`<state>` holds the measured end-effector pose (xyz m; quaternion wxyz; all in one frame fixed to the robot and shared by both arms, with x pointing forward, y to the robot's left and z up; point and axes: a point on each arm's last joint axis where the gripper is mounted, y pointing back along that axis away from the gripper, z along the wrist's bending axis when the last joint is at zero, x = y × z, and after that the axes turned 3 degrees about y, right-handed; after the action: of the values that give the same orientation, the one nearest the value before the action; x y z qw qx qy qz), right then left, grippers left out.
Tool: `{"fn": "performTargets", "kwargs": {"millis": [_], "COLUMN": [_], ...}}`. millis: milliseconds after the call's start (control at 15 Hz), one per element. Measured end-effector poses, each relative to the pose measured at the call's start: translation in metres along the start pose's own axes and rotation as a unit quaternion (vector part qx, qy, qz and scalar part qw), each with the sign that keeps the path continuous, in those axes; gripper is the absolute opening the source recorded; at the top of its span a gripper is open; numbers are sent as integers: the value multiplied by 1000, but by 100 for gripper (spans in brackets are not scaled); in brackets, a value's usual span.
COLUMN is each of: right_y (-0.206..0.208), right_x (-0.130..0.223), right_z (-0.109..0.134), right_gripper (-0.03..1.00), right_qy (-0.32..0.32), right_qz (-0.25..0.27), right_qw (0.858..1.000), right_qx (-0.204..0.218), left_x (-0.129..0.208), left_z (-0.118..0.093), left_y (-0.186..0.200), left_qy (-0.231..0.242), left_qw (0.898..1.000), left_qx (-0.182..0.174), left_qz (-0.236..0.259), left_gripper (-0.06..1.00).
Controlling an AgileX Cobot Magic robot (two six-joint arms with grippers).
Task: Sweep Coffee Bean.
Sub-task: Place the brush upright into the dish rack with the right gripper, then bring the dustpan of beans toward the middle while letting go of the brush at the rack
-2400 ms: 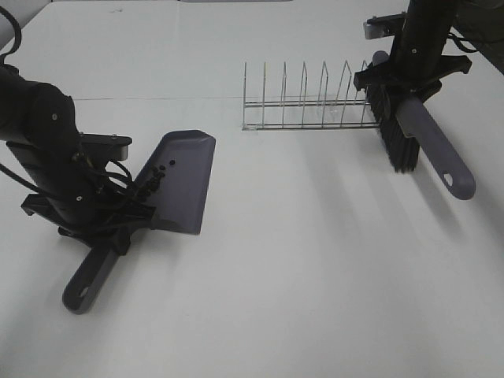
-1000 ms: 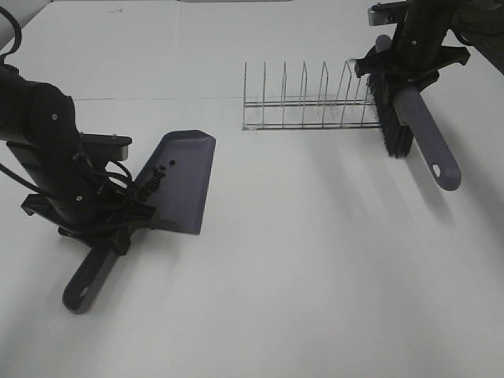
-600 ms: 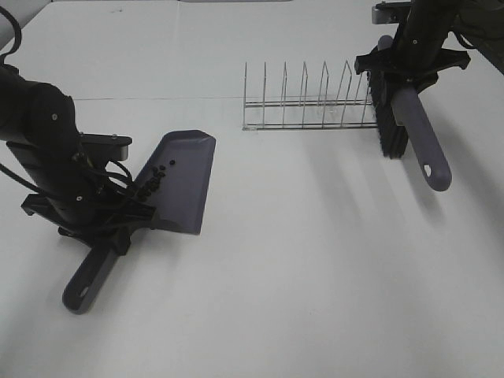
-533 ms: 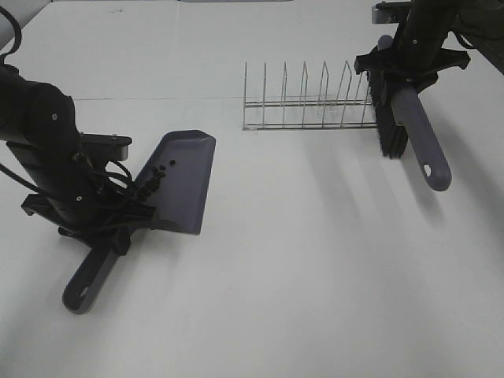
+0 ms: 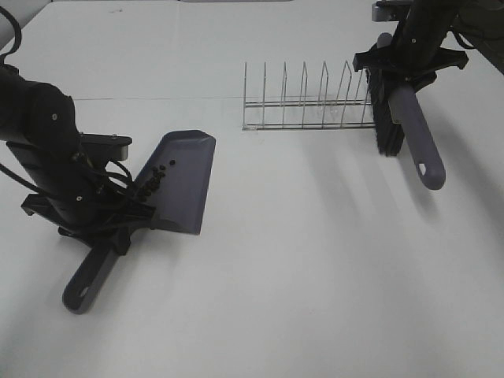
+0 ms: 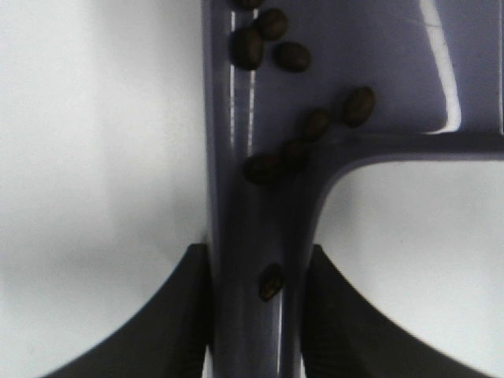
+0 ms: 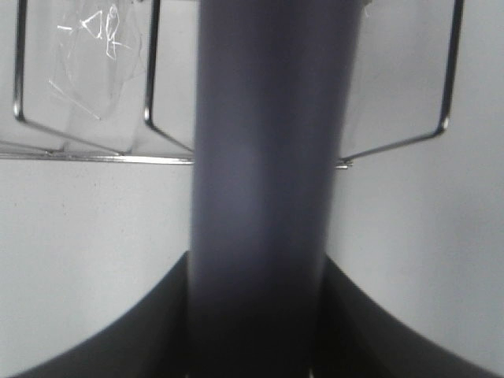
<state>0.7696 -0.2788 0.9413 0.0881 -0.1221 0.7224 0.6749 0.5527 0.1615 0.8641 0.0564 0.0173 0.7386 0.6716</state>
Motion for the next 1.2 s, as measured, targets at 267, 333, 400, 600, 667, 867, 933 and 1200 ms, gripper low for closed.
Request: {"fn": "performTargets", "kwargs": {"millis": [267, 333, 400, 600, 667, 867, 933, 1200], "right_y": [1, 1, 1, 15, 28, 76, 97, 129], "right_x": [-3, -3, -3, -6, -7, -9, -10, -7], "right_z": [-2, -2, -2, -3, -4, -8, -9, -5], "right_gripper": [64, 65, 66, 67, 67, 67, 67, 67], "right_qy": [-9, -9, -9, -10, -11, -15, -17, -26], "right_qz": [-14, -15, -15, -27, -37, -58, -77, -100], "right_qw": [1000, 1000, 1000, 1000, 999, 998, 997, 994], "right_qx": [7, 7, 7, 7, 7, 8, 6, -32], "left_x": [0, 0, 0, 0, 0, -1, -5, -16], "left_z": [0, 0, 0, 0, 0, 0, -3, -16], "left_y": [0, 0, 0, 0, 0, 0, 4, 7], "left_qy": [0, 0, 0, 0, 0, 0, 4, 16], "left_qw": [1000, 1000, 1000, 1000, 1000, 1000, 1000, 1000], "left_qx": [0, 0, 0, 0, 0, 0, 5, 26], "left_qz": [0, 0, 0, 0, 0, -1, 1, -6], "left_gripper": [27, 27, 27, 27, 27, 27, 27, 27]}}
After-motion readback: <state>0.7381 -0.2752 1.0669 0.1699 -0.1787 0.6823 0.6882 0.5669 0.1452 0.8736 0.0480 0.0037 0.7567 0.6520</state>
